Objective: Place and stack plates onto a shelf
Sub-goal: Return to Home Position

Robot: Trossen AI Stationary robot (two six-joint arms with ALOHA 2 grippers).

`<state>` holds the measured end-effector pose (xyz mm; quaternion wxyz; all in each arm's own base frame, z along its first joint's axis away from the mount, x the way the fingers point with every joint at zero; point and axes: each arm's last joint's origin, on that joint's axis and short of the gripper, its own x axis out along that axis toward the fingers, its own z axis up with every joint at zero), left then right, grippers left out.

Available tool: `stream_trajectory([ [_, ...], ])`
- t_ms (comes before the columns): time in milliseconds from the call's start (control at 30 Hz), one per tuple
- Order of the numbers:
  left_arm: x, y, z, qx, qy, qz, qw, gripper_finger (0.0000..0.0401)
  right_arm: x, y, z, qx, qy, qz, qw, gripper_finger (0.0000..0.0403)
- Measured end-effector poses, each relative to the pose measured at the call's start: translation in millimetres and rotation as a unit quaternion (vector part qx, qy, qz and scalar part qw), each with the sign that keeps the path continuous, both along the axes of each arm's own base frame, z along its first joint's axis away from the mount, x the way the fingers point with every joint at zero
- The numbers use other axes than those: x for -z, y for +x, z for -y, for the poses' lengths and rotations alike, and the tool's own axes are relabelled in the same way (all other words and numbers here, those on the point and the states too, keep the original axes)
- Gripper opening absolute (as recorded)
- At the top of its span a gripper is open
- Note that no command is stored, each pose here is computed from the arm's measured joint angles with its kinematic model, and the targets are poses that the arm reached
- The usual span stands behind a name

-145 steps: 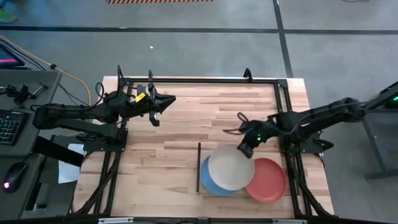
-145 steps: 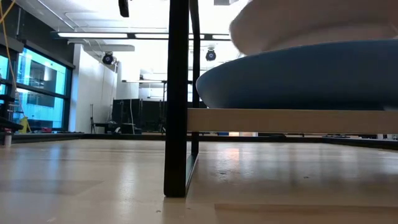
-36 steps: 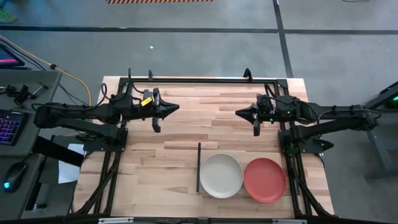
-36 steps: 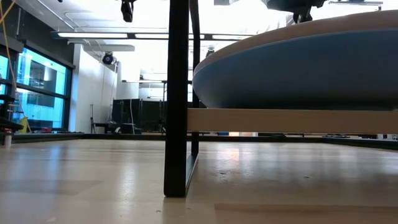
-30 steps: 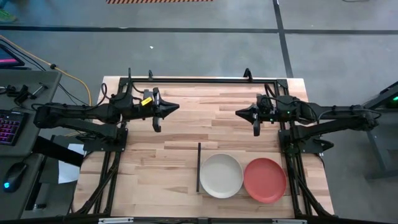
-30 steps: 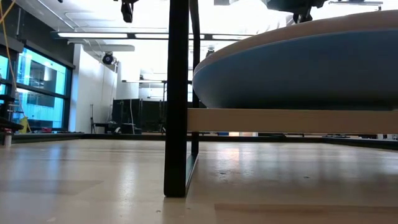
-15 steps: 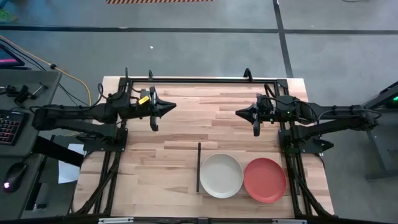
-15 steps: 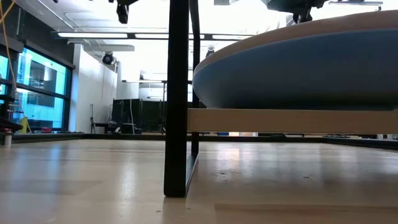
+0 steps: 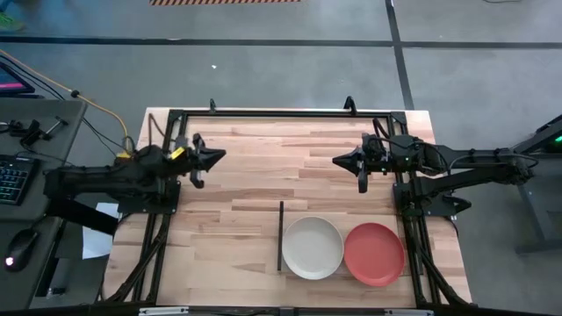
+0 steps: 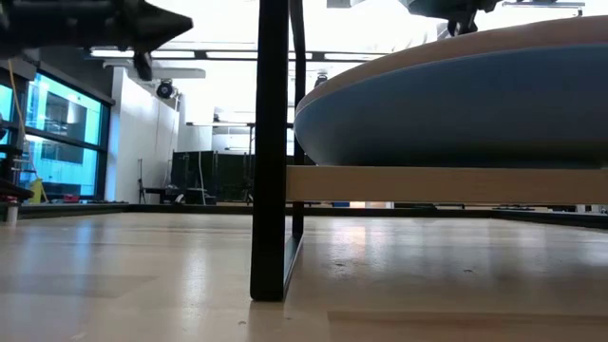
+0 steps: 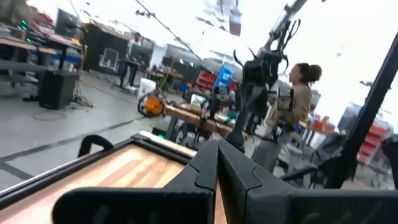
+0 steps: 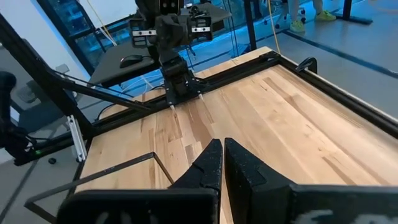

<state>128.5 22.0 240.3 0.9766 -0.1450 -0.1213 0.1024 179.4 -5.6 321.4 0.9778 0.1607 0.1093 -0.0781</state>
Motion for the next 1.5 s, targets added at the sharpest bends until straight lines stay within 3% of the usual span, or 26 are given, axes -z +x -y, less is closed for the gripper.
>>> stream_trajectory([
  [233,23,-22,-1,-0.010,-0.028,0.043,0.999,0.0000,0,0,0,0.004,0.014,0.002,1.000,0.0000],
  [400,37,-26,1,0.006,-0.067,0.071,0.995,0.0000,0,0,0,0.007,0.027,0.003,1.000,0.0000],
  [533,45,-24,5,0.010,-0.086,0.056,0.995,0.0000,0,0,0,0.006,0.027,0.003,1.000,0.0000],
  [800,46,-22,16,0.012,-0.070,0.042,0.997,0.0000,0,0,-1,-0.002,0.029,0.004,1.000,0.0000],
  [1033,47,-24,18,0.024,0.004,0.019,1.000,0.0000,0,0,-1,-0.003,0.027,0.003,1.000,0.0000],
  [1200,58,-27,16,0.060,-0.008,-0.028,0.998,0.0000,0,0,-1,0.000,0.040,0.004,0.999,0.0000],
  [1367,57,-33,13,0.072,-0.004,-0.020,0.997,0.0000,0,0,-1,0.004,0.053,0.005,0.999,0.0000],
  [1500,66,-32,12,0.086,-0.009,-0.065,0.994,0.0000,0,0,-1,0.004,0.055,0.004,0.998,0.0000],
])
